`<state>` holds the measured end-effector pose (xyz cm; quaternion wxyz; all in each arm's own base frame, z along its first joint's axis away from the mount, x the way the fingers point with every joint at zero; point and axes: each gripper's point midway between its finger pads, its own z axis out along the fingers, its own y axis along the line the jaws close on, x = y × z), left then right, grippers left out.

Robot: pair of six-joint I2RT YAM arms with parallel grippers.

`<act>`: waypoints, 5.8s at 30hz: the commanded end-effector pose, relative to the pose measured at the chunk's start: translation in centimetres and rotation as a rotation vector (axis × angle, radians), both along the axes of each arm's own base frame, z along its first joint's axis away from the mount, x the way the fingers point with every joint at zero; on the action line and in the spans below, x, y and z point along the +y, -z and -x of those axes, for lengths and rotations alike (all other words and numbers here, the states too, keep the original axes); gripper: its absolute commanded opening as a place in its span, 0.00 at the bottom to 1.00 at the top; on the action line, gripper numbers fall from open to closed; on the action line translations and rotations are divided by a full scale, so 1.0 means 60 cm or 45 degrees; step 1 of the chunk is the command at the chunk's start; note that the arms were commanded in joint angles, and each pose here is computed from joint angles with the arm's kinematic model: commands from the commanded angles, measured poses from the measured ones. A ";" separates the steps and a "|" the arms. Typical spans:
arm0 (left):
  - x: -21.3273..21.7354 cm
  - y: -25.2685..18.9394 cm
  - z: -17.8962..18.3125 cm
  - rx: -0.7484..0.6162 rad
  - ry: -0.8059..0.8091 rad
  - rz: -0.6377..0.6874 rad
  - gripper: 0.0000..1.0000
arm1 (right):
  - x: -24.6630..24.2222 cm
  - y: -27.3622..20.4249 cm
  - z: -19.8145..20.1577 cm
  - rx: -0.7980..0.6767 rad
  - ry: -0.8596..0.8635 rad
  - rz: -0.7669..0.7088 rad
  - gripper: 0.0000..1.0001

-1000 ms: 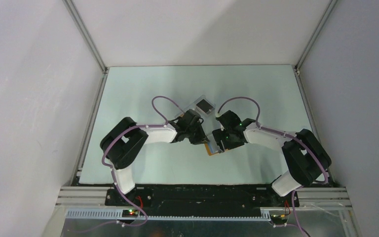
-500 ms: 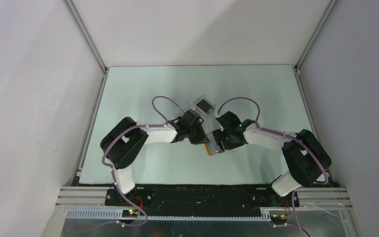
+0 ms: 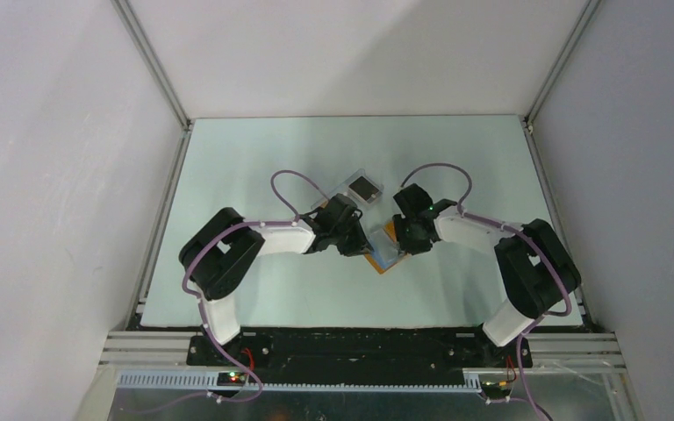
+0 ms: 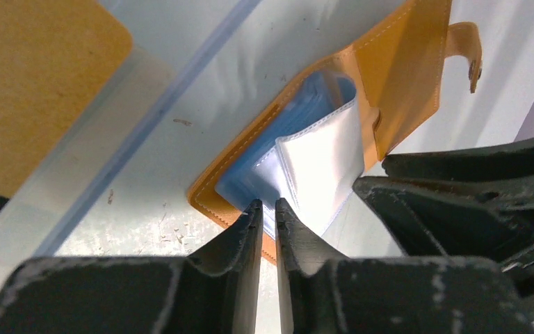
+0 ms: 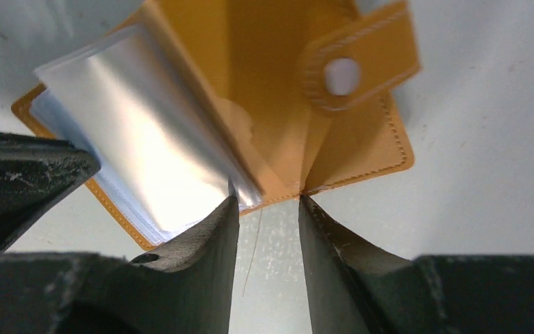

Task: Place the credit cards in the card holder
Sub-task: Open the card holder at the center of the board.

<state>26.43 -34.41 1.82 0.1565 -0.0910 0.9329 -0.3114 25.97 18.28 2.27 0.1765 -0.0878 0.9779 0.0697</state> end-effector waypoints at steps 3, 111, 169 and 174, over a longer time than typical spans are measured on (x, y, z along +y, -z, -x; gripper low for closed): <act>0.064 0.091 0.046 0.174 -0.015 -0.234 0.19 | -0.003 -0.025 -0.032 0.014 0.120 -0.151 0.42; 0.020 -0.021 0.036 0.022 0.073 -0.105 0.19 | 0.054 -0.016 0.022 0.305 -0.123 -0.053 0.55; 0.099 -0.223 -0.007 -0.333 -0.071 -0.174 0.38 | 0.051 -0.172 -0.043 0.053 -0.036 -0.359 0.63; 0.128 -0.230 -0.017 -0.341 -0.128 -0.135 0.42 | 0.062 -0.205 -0.043 0.007 -0.081 -0.408 0.62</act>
